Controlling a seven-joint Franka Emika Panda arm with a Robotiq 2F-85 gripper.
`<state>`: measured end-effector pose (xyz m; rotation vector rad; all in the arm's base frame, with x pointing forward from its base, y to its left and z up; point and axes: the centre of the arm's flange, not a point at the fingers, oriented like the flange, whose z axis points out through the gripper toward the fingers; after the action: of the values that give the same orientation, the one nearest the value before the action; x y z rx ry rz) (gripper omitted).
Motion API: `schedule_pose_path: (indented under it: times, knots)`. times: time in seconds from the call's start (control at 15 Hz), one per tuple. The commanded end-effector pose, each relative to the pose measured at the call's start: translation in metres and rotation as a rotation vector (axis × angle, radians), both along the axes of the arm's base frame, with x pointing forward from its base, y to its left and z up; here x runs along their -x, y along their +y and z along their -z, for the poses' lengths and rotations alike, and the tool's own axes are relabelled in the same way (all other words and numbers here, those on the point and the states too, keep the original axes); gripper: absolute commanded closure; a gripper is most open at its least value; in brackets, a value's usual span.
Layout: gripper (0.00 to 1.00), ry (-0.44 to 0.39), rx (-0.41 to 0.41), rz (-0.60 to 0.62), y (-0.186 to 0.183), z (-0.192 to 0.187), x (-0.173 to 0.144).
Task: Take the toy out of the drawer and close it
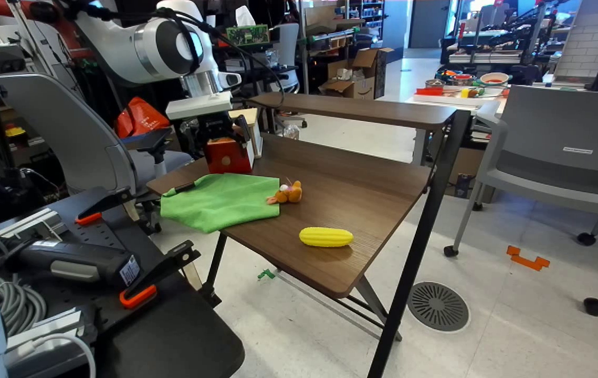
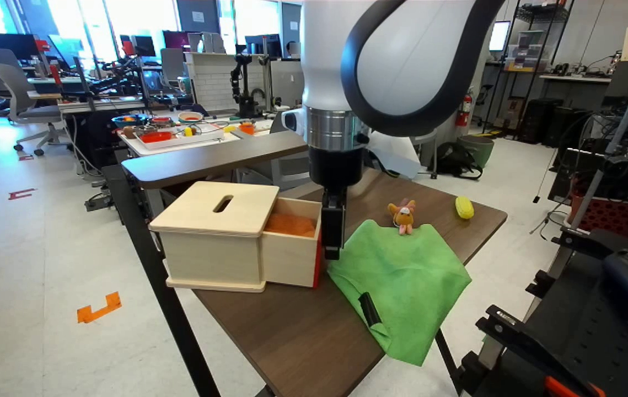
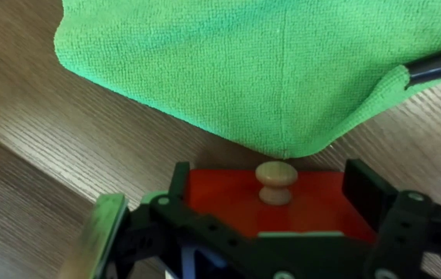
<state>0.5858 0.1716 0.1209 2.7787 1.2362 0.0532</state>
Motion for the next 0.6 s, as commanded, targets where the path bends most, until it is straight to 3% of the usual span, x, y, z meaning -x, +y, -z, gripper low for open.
schedule_pose_path:
  times: [0.0,0.53]
  knots:
    - [0.0,-0.045,0.003,-0.031,0.01,0.0,-0.008]
    - [0.0,-0.08,0.01,-0.024,0.023,-0.004,-0.026]
